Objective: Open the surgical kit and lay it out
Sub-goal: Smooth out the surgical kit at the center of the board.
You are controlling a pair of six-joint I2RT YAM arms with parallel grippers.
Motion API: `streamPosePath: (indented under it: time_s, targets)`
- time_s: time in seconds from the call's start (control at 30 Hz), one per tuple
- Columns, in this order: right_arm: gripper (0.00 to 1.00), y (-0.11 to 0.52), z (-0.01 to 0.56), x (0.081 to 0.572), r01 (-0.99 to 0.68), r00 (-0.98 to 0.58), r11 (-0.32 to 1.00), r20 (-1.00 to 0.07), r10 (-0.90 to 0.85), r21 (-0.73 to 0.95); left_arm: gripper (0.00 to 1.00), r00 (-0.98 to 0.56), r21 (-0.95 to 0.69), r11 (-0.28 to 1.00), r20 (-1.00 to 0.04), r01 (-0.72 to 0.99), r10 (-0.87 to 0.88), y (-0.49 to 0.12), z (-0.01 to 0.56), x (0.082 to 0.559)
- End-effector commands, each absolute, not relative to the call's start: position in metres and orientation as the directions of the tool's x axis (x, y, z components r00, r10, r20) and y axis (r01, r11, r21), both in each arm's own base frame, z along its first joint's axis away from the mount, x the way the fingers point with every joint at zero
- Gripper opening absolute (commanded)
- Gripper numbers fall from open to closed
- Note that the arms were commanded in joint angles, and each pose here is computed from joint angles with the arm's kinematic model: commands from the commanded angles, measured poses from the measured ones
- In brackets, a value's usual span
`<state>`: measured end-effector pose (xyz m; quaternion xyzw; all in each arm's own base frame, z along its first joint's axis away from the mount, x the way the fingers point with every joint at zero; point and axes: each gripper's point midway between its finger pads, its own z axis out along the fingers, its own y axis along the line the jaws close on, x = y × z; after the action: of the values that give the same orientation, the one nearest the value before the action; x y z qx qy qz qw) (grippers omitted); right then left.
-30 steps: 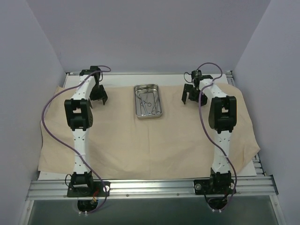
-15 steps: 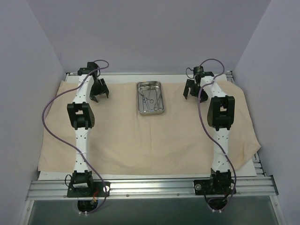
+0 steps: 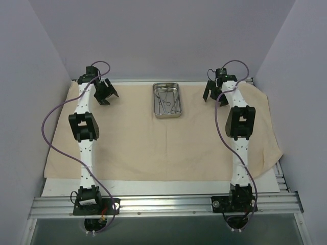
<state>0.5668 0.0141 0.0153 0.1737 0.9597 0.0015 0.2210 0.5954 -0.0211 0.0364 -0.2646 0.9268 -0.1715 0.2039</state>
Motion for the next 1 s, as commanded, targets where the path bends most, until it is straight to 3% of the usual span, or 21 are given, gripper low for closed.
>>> streamPosePath:
  time_s: [0.0,0.13,0.27,0.3,0.37,0.43,0.47,0.5,0.53,0.6,0.63,0.67,0.8,0.97]
  targets:
    - [1.00,0.025,-0.016,0.550,0.325,-0.881,0.938,-0.321,0.347,0.121,0.81,-0.728,-0.415,0.810,-0.384,-0.414,-0.568,-0.002,0.064,0.607]
    - [1.00,0.015,0.042,0.556,0.341,-0.832,0.932,-0.422,0.360,0.122,0.82,-0.690,-0.419,0.822,-0.460,-0.386,-0.559,-0.001,0.128,0.599]
    - [1.00,-0.014,0.092,0.535,0.415,-0.776,0.902,-0.471,0.420,0.120,0.82,-0.720,-0.370,0.838,-0.437,-0.402,-0.539,-0.009,0.133,0.572]
    - [0.99,-0.020,0.077,0.515,0.440,-0.794,0.893,-0.425,0.434,0.091,0.82,-0.754,-0.339,0.853,-0.410,-0.396,-0.513,-0.020,0.117,0.560]
    - [0.96,-0.047,0.092,0.493,0.514,-0.754,0.857,-0.456,0.473,0.039,0.81,-0.770,-0.327,0.866,-0.408,-0.379,-0.491,-0.027,0.117,0.549]
    - [0.93,-0.064,0.069,0.452,0.577,-0.754,0.816,-0.398,0.522,-0.022,0.78,-0.794,-0.324,0.854,-0.336,-0.407,-0.506,-0.034,0.096,0.527]
    - [0.88,-0.080,0.085,0.439,0.613,-0.719,0.790,-0.430,0.546,-0.021,0.77,-0.793,-0.346,0.849,-0.335,-0.399,-0.509,-0.038,0.092,0.527]
    - [0.83,-0.087,0.066,0.413,0.628,-0.728,0.775,-0.399,0.557,-0.064,0.74,-0.805,-0.339,0.846,-0.301,-0.410,-0.511,-0.040,0.080,0.512]
    - [0.70,-0.094,0.067,0.402,0.641,-0.721,0.764,-0.404,0.563,-0.080,0.72,-0.807,-0.339,0.845,-0.295,-0.413,-0.512,-0.040,0.076,0.508]
    - [0.52,-0.112,0.076,0.379,0.659,-0.710,0.742,-0.428,0.560,-0.123,0.68,-0.807,-0.342,0.846,-0.297,-0.409,-0.511,-0.041,0.073,0.503]
    - [0.32,-0.115,0.068,0.362,0.656,-0.726,0.738,-0.403,0.557,-0.162,0.67,-0.815,-0.328,0.848,-0.277,-0.417,-0.508,-0.040,0.064,0.495]
    - [0.24,-0.123,0.071,0.352,0.654,-0.732,0.729,-0.413,0.542,-0.202,0.66,-0.818,-0.321,0.848,-0.270,-0.422,-0.509,-0.039,0.060,0.493]
    - [0.18,-0.155,0.063,0.309,0.634,-0.770,0.710,-0.341,0.540,-0.306,0.62,-0.830,-0.315,0.850,-0.242,-0.423,-0.503,-0.040,0.051,0.482]
    - [0.12,-0.169,0.049,0.286,0.489,-0.872,0.785,-0.202,0.445,-0.380,0.62,-0.835,-0.325,0.842,-0.212,-0.431,-0.509,-0.043,0.035,0.472]
